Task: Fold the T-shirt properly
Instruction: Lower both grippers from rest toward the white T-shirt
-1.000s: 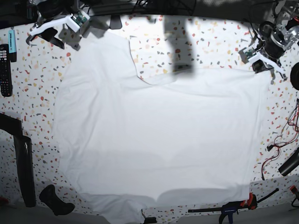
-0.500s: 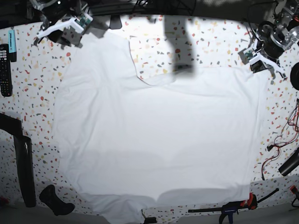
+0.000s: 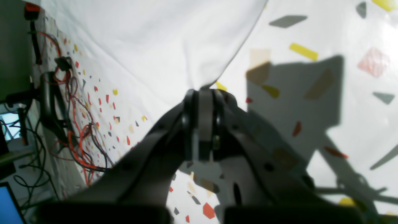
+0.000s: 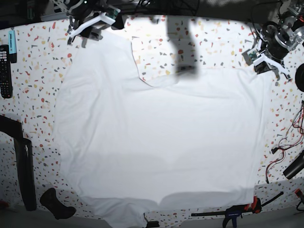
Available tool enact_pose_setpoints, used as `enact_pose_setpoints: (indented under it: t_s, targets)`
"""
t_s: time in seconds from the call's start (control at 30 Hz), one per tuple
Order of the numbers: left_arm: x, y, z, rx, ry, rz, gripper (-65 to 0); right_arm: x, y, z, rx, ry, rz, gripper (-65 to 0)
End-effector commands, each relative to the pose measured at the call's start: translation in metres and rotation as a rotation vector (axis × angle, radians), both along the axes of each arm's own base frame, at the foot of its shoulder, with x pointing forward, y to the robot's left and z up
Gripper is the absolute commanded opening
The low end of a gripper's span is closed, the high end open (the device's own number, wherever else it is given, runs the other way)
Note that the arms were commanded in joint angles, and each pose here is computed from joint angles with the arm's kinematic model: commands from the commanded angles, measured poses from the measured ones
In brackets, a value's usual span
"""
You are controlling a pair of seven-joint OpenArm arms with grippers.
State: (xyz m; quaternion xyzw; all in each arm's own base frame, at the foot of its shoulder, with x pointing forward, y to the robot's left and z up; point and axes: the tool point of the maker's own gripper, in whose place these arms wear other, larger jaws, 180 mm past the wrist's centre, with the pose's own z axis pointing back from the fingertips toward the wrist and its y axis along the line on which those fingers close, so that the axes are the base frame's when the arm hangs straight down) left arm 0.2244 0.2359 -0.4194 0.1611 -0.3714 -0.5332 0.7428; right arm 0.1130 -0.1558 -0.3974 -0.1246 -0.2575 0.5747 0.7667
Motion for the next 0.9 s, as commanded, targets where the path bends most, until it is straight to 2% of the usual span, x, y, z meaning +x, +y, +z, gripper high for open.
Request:
enact_pose_setpoints:
  t_s: [0.0,0.1,0.27,0.5,0.53,0.7,0.73,0.87]
  targets:
    - [0.004,0.001,0.007,0.002,-0.018,-0.011,-65.0,0.005,-0.004,0.004,-0.016,-0.02,-0.003,-32.1]
    - [0.004,0.001,0.007,0.001,-0.018,-0.011,-65.0,0.01,-0.011,0.004,-0.042,-0.027,-0.02,-32.1]
    - [0.004,0.001,0.007,0.001,-0.019,-0.011,-65.0,0.016,-0.007,0.005,-0.02,-0.046,-0.006,-32.1]
    - [0.004,0.001,0.007,0.001,-0.018,-0.011,-65.0,0.012,-0.015,-0.007,-0.045,-0.016,-0.011,-32.4]
    - [0.004,0.001,0.007,0.001,-0.018,-0.011,-65.0,0.01,-0.017,-0.01,-0.05,-0.009,-0.013,-35.2]
    - [0.004,0.001,0.007,0.001,-0.019,-0.011,-65.0,0.007,-0.021,-0.014,-0.063,0.005,-0.019,-62.7]
    - [0.004,0.001,0.007,0.001,-0.019,-0.011,-65.0,0.007,-0.021,-0.014,-0.063,0.004,-0.019,-65.0]
    - [0.004,0.001,0.007,0.001,-0.018,-0.011,-65.0,0.009,-0.022,-0.013,-0.064,-0.001,-0.017,-65.0]
